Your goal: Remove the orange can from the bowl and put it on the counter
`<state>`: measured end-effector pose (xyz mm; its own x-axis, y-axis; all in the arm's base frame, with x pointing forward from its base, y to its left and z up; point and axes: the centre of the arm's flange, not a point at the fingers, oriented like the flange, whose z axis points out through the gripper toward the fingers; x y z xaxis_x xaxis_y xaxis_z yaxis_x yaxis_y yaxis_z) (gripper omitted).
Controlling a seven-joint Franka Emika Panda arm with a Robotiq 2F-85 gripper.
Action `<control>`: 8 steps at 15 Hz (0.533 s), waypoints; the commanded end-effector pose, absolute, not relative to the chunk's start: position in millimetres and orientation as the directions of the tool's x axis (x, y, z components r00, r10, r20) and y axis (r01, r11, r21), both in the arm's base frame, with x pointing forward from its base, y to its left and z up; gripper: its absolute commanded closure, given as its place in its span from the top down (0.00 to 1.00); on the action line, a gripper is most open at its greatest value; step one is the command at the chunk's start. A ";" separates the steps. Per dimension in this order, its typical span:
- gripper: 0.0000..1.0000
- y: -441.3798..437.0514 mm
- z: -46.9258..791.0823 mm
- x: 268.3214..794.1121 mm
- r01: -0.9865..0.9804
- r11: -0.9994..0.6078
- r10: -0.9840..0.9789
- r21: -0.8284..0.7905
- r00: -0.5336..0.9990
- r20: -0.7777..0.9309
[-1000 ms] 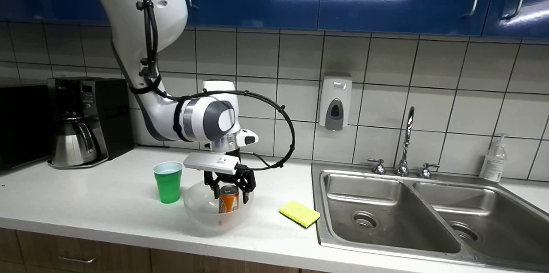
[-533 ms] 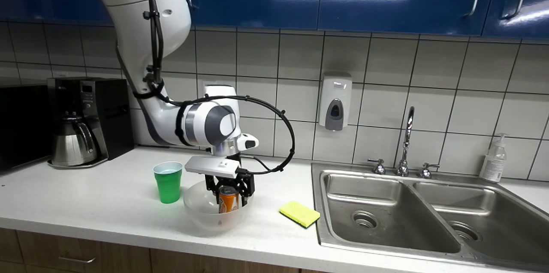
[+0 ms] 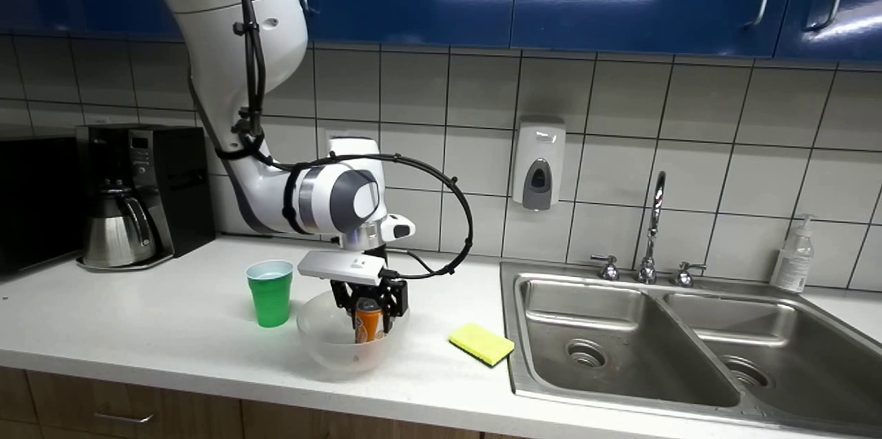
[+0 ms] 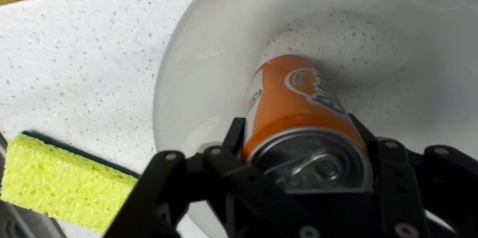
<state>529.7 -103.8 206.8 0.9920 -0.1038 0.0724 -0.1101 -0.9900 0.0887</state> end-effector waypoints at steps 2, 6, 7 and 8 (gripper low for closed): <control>0.40 -98.4 210.9 540.8 -0.130 -0.987 -0.122 0.093 0.989 0.090; 0.40 -95.5 221.5 546.1 -0.133 -0.987 -0.123 0.090 0.987 0.105; 0.40 -95.0 226.7 548.0 -0.132 -0.987 -0.122 0.089 0.986 0.113; 0.40 -95.1 230.9 549.8 -0.132 -0.987 -0.121 0.089 0.985 0.122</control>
<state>539.6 -97.4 212.2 0.9905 -0.1027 0.0915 -0.1109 -0.9898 0.0894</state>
